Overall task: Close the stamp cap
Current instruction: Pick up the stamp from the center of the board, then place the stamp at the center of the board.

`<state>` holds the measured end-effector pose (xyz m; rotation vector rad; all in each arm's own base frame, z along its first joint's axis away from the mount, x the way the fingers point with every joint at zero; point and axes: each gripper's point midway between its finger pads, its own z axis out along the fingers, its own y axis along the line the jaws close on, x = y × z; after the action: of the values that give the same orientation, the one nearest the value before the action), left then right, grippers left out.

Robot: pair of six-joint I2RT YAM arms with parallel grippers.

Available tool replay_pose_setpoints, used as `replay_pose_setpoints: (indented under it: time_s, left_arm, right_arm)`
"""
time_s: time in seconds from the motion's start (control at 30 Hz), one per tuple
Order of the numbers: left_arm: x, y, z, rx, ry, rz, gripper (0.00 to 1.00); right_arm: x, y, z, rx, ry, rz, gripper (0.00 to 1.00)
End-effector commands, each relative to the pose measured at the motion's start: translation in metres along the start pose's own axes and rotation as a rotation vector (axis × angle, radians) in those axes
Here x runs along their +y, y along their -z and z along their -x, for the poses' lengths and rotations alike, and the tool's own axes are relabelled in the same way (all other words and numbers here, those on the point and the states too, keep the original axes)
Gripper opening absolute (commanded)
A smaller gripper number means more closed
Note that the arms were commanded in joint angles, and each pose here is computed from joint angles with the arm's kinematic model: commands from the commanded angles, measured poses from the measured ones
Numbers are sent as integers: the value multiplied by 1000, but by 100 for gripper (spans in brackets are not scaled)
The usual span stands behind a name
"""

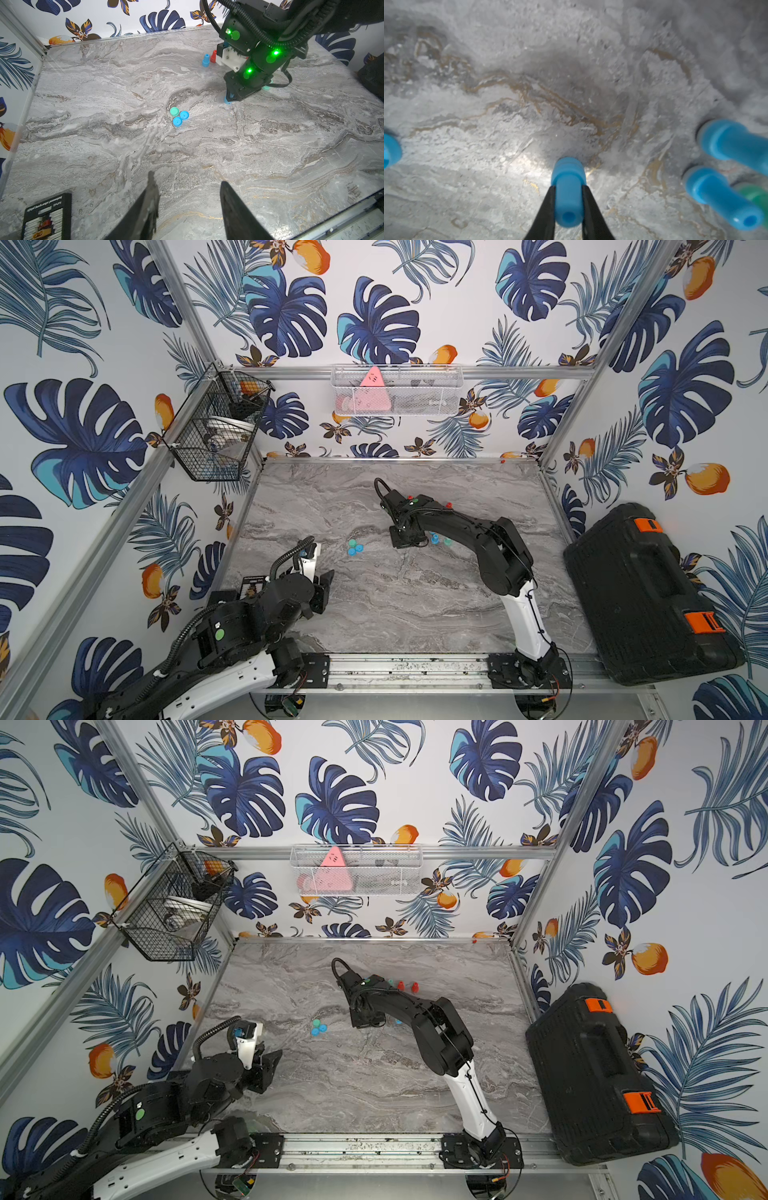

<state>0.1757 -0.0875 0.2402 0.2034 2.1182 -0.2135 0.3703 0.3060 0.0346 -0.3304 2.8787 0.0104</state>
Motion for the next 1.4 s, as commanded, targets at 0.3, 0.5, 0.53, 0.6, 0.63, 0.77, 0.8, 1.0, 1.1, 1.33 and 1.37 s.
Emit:
replay_pose_setpoints:
  time_s: [0.3,0.5,0.53,0.6,0.63,0.77,0.8,1.0,1.1,1.33,1.37]
  left_arm:
    - [2,1,2,-13,4,11,52]
    - [2,1,3,-15,6,9,52]
    - [2,1,3,-15,5,10,52]
    - [2,1,3,-15,5,11,52]
    - [2,1,3,-14,5,11,52]
    - [2,0,2,-12,3,12,52]
    - [2,0,3,-13,3,13,52]
    - [2,1,3,-14,4,12,52]
    - [2,1,3,-15,5,12,52]
    - [3,1,3,-15,3,13,52]
    - [2,1,3,-16,3,12,52]
  right_arm:
    - [-68,36,47,-48,-75,-41,22]
    - [-111,50,63,-71,-144,-54,22]
    - [-118,51,64,-73,-155,-56,22]
    - [-128,53,66,-74,-173,-59,22]
    - [-139,52,68,-75,-192,-61,22]
    - [-166,55,71,-79,-239,-77,22]
    - [-173,55,71,-79,-251,-79,22]
    - [-204,49,72,-79,-326,-77,22]
    - [-214,40,70,-61,-346,-87,22]
    - [-225,17,69,-26,-371,-100,22]
    - [-225,14,69,-21,-372,-101,22]
